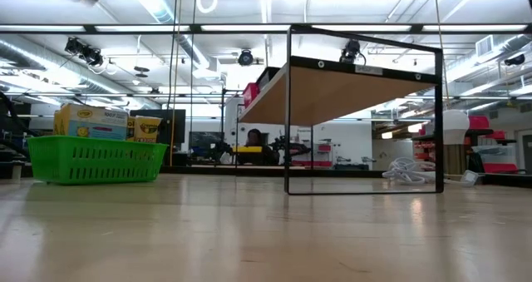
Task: Pick & Place Office Desk Supplies
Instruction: Put the green basket with crayon boxes on the shelf
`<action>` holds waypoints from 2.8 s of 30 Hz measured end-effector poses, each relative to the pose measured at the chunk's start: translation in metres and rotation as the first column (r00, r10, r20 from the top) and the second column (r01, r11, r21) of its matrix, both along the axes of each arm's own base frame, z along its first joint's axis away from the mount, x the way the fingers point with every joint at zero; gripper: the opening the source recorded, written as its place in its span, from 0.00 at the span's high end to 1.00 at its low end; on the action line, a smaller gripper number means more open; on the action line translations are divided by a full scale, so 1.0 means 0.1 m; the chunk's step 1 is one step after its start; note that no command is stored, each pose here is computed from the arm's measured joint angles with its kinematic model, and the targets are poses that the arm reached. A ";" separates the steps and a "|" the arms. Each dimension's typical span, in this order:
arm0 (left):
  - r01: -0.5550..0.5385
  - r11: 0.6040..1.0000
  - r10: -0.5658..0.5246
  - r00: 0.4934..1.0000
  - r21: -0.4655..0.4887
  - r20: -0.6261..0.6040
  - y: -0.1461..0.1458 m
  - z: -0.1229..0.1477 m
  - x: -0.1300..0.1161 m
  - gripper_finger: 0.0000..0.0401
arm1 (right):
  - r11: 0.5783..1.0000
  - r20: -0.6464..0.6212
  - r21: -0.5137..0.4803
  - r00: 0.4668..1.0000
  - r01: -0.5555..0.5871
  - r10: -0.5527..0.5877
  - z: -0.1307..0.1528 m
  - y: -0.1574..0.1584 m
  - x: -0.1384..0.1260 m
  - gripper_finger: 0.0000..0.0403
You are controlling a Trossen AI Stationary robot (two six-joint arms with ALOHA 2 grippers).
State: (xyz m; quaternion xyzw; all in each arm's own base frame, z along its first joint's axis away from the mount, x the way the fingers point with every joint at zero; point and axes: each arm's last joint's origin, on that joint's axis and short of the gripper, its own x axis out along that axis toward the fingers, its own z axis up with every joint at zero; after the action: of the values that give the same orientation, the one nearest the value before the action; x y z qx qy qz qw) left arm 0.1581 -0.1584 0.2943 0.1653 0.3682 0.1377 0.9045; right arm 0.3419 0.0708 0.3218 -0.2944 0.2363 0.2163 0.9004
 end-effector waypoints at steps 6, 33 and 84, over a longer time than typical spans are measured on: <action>0.027 0.996 -0.040 0.987 -0.084 -0.157 -0.05 -0.60 -0.22 0.70 | 0.972 0.158 0.089 0.967 -0.216 0.200 0.44 0.23 -0.37 1.00; 0.043 0.994 0.006 0.893 0.100 -0.450 0.38 -1.20 -0.33 0.70 | 0.978 -0.062 0.056 0.979 0.199 -0.196 0.47 0.55 -1.02 0.74; 0.000 0.991 -0.052 0.921 -0.133 -0.385 0.62 -1.41 0.13 0.99 | 0.907 0.167 0.344 0.966 -0.243 0.195 0.81 0.35 -1.82 0.89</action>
State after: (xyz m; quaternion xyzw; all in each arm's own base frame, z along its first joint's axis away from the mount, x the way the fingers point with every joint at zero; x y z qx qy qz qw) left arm 0.1710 -0.0962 0.1537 0.1346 0.5459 0.0659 0.8243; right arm 0.1595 0.1063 0.4031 -0.1616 0.0994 0.3365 0.9224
